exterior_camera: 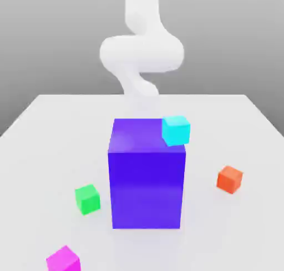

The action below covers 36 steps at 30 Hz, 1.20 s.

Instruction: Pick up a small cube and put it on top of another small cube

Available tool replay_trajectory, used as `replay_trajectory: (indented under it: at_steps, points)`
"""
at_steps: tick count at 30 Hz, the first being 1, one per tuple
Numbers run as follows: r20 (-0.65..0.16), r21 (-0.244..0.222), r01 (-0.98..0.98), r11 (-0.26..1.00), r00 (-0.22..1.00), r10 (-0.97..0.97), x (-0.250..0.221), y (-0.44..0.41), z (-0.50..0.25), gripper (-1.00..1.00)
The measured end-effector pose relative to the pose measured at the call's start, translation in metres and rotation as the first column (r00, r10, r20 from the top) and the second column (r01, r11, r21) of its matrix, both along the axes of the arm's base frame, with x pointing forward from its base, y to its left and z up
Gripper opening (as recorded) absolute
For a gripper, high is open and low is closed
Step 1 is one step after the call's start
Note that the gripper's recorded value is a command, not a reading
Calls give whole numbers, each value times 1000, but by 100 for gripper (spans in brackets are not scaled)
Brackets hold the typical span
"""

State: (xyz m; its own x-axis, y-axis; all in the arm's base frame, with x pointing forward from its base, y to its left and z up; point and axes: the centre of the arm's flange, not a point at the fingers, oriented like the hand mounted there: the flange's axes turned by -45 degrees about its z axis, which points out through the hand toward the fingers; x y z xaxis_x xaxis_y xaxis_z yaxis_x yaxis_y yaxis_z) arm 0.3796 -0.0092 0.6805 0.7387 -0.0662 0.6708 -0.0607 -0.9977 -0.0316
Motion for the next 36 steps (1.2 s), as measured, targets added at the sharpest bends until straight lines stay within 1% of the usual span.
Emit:
replay_trajectory:
  at_steps: [7,11,15,21,28,32,33,36]
  points:
    - [-181,53,151,987,974,-140,78,-34,-100,0]
    - [-280,70,241,968,936,-213,110,-56,-165,0]
    - [-377,77,332,940,882,-281,130,-79,-234,0]
    - [-514,67,474,878,771,-376,141,-117,-342,0]
    - [-654,26,609,793,610,-447,124,-145,-471,0]
    - [-670,18,626,780,586,-455,121,-149,-530,0]
    - [-671,18,626,779,585,-455,120,-149,-544,-100]
    - [-671,18,626,779,586,-455,120,-149,-544,-100]
